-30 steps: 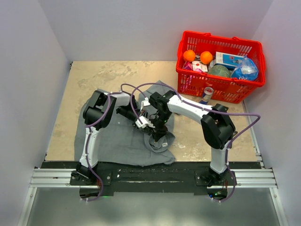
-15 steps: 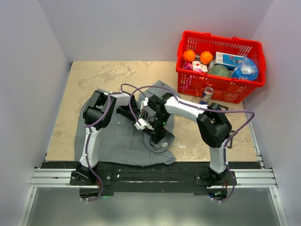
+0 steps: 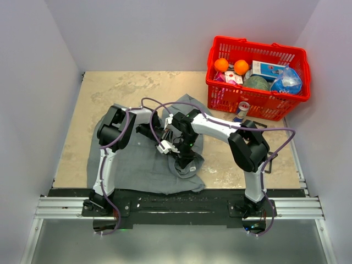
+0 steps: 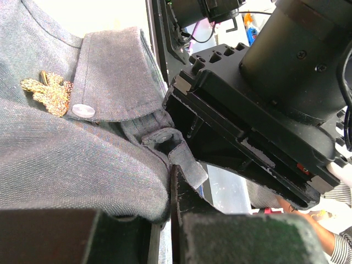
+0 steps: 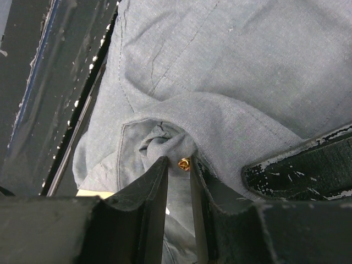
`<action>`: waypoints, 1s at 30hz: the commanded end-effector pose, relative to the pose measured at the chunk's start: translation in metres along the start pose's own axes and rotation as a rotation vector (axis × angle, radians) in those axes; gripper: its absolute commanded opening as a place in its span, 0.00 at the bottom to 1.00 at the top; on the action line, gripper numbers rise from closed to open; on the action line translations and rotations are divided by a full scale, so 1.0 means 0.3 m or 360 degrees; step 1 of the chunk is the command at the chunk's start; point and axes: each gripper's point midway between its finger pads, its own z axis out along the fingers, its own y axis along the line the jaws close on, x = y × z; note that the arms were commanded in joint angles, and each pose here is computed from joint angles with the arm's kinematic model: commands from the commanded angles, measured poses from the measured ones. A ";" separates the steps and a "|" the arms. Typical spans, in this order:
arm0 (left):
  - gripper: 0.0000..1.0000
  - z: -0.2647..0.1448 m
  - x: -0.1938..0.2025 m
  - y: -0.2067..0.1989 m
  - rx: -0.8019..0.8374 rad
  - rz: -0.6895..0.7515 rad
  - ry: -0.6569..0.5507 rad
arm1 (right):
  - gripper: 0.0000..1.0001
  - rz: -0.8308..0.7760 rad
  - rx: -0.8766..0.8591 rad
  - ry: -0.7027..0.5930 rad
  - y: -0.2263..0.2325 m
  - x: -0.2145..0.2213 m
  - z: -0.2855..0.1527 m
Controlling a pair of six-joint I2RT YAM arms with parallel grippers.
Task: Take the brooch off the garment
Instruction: Remove the brooch from the clothes.
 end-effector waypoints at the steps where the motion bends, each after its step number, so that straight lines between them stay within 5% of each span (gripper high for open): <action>1: 0.00 0.006 -0.096 -0.055 0.0109 0.0041 -0.0187 | 0.26 -0.0043 0.0016 0.0020 -0.017 -0.005 -0.019; 15: 0.00 0.006 -0.093 -0.056 0.0108 0.0039 -0.0185 | 0.32 -0.0038 0.0095 0.0027 -0.074 0.007 -0.031; 30: 0.00 0.007 -0.097 -0.056 0.0112 0.0044 -0.0187 | 0.25 0.0002 0.0005 0.0013 -0.054 0.016 -0.028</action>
